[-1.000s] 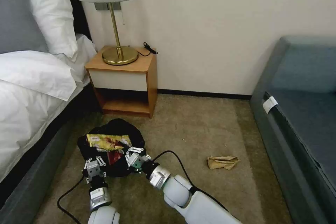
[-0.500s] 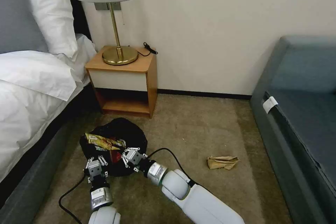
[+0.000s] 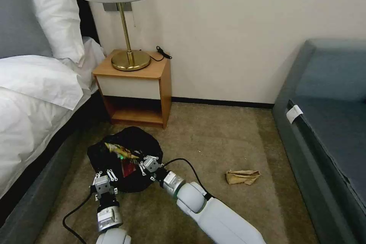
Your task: Pick up the trash bin, then pick up the garbage on the floor and place it into the trash bin.
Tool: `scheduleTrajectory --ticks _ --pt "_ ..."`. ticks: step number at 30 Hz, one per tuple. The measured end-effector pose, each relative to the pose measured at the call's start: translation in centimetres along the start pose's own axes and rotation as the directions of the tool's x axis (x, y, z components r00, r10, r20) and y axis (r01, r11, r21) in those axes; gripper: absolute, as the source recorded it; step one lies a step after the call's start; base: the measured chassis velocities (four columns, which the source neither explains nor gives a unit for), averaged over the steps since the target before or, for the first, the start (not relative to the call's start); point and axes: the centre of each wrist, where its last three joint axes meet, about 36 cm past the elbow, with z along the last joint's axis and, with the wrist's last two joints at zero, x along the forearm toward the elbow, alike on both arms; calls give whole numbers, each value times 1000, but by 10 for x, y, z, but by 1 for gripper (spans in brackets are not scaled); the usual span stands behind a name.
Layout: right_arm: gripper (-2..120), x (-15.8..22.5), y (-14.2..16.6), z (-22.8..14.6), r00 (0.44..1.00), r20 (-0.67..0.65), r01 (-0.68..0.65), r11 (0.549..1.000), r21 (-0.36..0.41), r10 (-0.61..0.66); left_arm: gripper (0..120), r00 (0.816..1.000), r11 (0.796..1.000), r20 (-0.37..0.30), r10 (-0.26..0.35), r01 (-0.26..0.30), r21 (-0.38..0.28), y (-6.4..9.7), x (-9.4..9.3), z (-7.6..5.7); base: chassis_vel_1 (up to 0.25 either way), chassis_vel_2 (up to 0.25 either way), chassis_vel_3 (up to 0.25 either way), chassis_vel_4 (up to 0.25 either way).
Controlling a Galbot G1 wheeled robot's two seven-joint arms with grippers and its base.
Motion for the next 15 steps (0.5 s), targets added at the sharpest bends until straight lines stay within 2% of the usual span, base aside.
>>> scheduleTrajectory --ticks 1,2,4,5,8,9,11,15 --pt "28 3 0 3 1000 -8 -7 1000 3 8 3 1000 1000 1 0 0 1 0 2 0 0 0 0 0" --pt "28 3 0 3 1000 -8 -7 1000 3 8 3 1000 1000 1 0 0 1 0 2 0 0 0 0 0" --pt "39 7 0 6 1000 -18 -21 1000 5 21 3 1000 1000 4 2 -2 2 0 5 -1 0 0 0 0" --pt "39 7 0 6 1000 -18 -21 1000 5 21 3 1000 1000 4 2 -2 2 0 5 -1 0 0 0 0" --pt "53 12 -1 7 999 -19 -35 999 9 35 3 1000 1000 8 3 -3 2 1 8 -2 0 0 0 0" --pt "53 12 -1 7 999 -19 -35 999 9 35 3 1000 1000 8 3 -3 2 1 8 -2 0 0 0 0" --pt "65 15 -1 6 999 -18 -41 999 12 41 3 1000 1000 11 3 -3 2 0 9 -3 0 0 0 0" --pt "76 18 -2 5 999 -17 -50 999 18 50 3 1000 1000 15 3 -3 1 0 9 -3 0 0 0 0"
